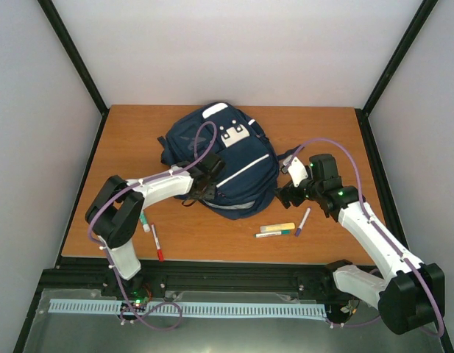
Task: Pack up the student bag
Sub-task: Zip the student bag at the center of the board.
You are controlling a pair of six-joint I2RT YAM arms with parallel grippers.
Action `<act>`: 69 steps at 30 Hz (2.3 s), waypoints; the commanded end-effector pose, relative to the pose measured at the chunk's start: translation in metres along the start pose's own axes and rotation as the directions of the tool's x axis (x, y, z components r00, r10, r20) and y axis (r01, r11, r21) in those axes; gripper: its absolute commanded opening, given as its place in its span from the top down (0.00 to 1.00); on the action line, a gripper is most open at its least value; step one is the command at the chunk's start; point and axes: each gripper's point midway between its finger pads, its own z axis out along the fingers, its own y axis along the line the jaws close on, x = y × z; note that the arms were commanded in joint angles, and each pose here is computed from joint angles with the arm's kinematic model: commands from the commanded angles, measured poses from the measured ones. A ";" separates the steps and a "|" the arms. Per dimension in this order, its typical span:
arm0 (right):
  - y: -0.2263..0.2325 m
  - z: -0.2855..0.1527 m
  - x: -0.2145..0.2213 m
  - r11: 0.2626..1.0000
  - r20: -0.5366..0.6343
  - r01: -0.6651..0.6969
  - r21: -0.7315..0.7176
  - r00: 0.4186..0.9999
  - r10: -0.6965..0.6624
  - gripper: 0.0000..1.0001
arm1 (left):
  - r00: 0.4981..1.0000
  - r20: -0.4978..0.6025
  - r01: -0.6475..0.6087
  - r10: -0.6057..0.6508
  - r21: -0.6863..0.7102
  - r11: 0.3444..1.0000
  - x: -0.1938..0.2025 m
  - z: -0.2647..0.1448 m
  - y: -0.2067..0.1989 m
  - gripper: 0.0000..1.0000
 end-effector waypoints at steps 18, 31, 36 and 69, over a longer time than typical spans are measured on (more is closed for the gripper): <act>0.000 -0.001 -0.008 1.000 0.008 0.006 -0.020 1.000 -0.006 0.09 | 0.991 0.135 0.023 -0.016 -0.049 0.999 -0.018 -0.055 0.011 0.99; 0.000 0.002 -0.005 0.999 -0.012 -0.002 -0.032 1.000 0.001 0.09 | 0.987 0.156 -0.051 0.041 0.058 0.997 -0.009 -0.058 -0.043 0.99; 0.001 0.003 -0.004 0.999 -0.014 -0.002 -0.038 1.000 0.001 0.09 | 0.982 0.188 -0.001 -0.009 0.051 0.999 -0.012 -0.065 -0.026 0.80; 0.004 0.007 0.000 0.998 -0.035 -0.006 -0.064 0.999 0.004 0.10 | 0.932 0.048 0.306 -0.360 0.428 0.850 -0.017 -0.011 0.011 0.40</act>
